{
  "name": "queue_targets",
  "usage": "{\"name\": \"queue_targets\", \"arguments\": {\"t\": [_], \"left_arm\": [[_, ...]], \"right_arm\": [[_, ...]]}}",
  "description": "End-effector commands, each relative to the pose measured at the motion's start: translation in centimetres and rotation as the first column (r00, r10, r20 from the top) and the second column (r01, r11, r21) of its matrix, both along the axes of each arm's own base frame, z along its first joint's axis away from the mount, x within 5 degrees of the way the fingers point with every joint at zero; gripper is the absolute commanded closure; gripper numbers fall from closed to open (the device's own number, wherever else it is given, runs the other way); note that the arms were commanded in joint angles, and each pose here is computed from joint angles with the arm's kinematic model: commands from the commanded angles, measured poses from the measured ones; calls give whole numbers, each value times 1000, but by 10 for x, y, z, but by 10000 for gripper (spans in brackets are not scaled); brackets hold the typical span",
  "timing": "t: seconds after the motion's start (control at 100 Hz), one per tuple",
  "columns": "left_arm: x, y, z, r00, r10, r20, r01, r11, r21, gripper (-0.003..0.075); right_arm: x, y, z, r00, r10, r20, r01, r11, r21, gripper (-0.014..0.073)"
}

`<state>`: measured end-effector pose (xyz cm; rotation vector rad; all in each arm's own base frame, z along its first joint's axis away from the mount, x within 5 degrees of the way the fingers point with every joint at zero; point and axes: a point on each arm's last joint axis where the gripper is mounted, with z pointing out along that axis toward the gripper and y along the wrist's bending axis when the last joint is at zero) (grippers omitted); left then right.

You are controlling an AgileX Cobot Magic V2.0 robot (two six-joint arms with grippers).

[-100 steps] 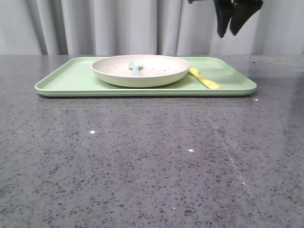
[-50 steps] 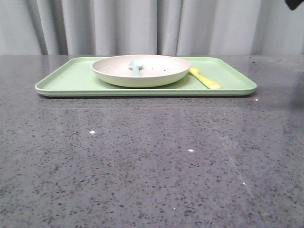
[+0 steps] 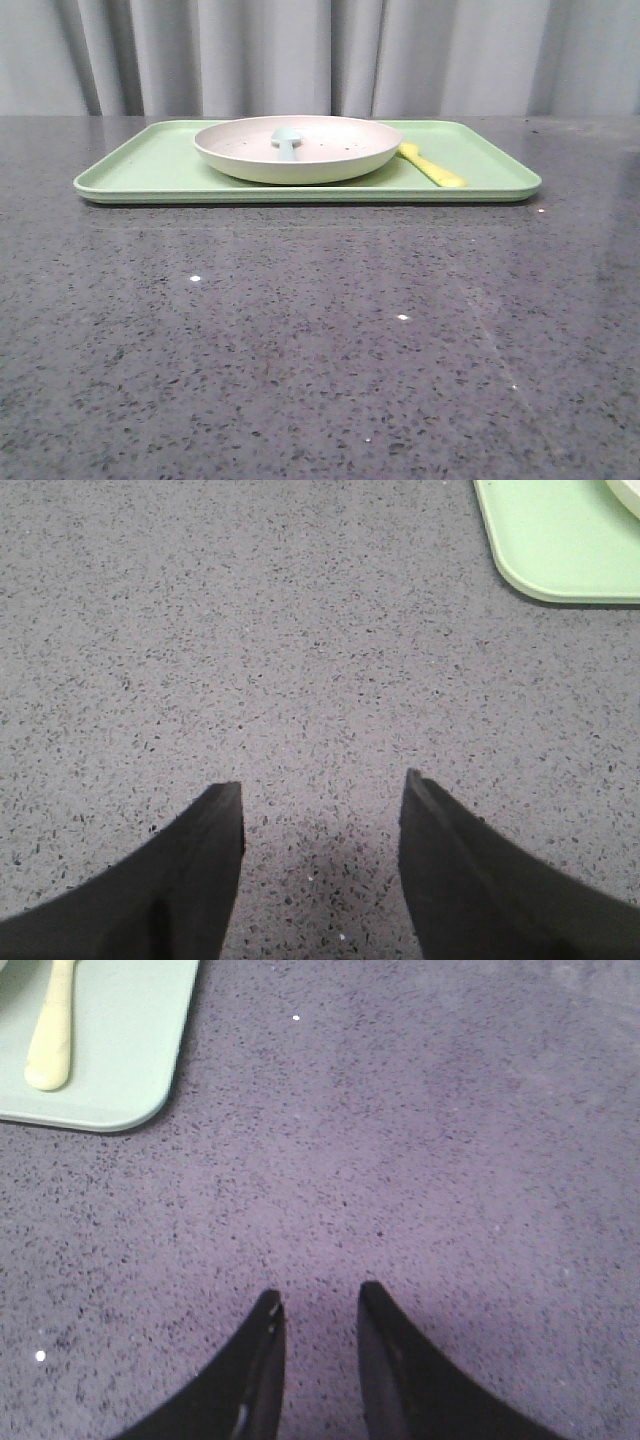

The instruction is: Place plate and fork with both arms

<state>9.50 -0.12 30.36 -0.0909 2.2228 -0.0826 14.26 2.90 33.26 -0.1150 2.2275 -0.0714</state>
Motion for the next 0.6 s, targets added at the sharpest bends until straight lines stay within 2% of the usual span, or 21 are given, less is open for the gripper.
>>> {"name": "queue_targets", "arguments": {"t": [0.0,0.26,0.59], "left_arm": [[3,0,14,996,10,92,-8,1000,-15,365],[3,0,14,996,10,92,-8,1000,-15,365],[3,0,14,996,10,92,-8,1000,-15,378]], "right_arm": [[-13,-8,12,992,7,123,-7,1000,1,386],[-42,-22,-2,994,-31,109,30,999,11,392],[-45,-24,-5,995,-43,92,42,999,6,392]]}}
